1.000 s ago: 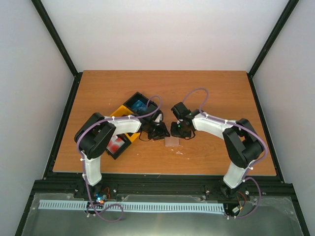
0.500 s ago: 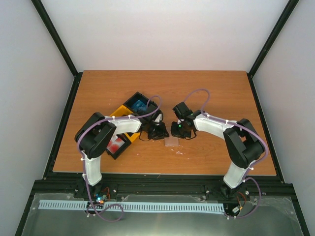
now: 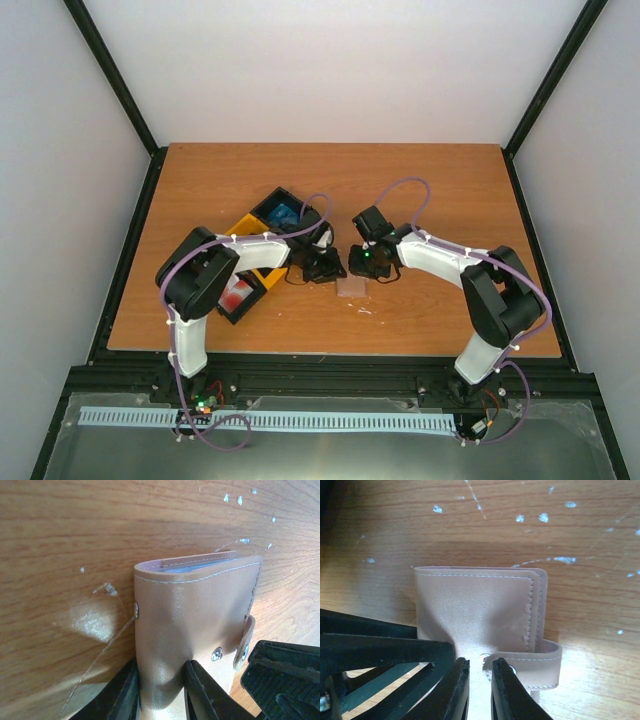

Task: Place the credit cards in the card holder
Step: Close the card holder at the center of the board.

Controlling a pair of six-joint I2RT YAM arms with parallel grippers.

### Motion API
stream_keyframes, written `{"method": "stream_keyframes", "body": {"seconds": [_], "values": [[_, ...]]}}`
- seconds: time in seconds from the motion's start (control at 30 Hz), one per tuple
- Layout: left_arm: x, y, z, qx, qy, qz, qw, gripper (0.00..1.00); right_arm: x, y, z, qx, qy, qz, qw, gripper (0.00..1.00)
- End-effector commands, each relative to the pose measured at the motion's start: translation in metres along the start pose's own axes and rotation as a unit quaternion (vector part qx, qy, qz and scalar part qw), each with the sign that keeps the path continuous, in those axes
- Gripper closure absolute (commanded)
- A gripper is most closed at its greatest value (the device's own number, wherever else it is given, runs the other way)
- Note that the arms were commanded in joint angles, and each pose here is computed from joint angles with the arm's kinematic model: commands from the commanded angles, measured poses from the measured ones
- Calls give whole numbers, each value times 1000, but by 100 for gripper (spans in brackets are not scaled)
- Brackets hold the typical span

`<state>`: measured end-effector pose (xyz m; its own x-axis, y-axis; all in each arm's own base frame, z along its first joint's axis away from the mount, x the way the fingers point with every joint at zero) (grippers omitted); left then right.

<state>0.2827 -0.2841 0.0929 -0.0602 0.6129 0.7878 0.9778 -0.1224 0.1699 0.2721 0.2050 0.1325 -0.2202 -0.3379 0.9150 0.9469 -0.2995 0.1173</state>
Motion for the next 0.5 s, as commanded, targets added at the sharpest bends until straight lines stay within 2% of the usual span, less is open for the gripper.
{"method": "stream_keyframes", "body": {"seconds": [0.0,0.23,0.47], "values": [[-21,-20,31,22,79,49,995,74,1,0,-3,2,-23,-10,1000,86],[-24,-23,35,24,96,62,993,70,0,1,-5,-3,-33,-13,999,84],[-23,-21,31,18,88,62,994,67,4,4,2,41,-66,-26,997,67]]}}
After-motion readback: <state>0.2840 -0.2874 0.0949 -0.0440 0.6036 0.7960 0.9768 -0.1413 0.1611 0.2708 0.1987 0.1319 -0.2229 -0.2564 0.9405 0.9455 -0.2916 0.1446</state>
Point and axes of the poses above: each gripper's point midway between its finger pads, its own x axis back along the fingers, its own z axis along the line the jaws close on, y = z × x, the point moved 9 cm from there along x, back along the fingers, and after that the axes turned 13 degrees about -x, right-handed, at the moved point
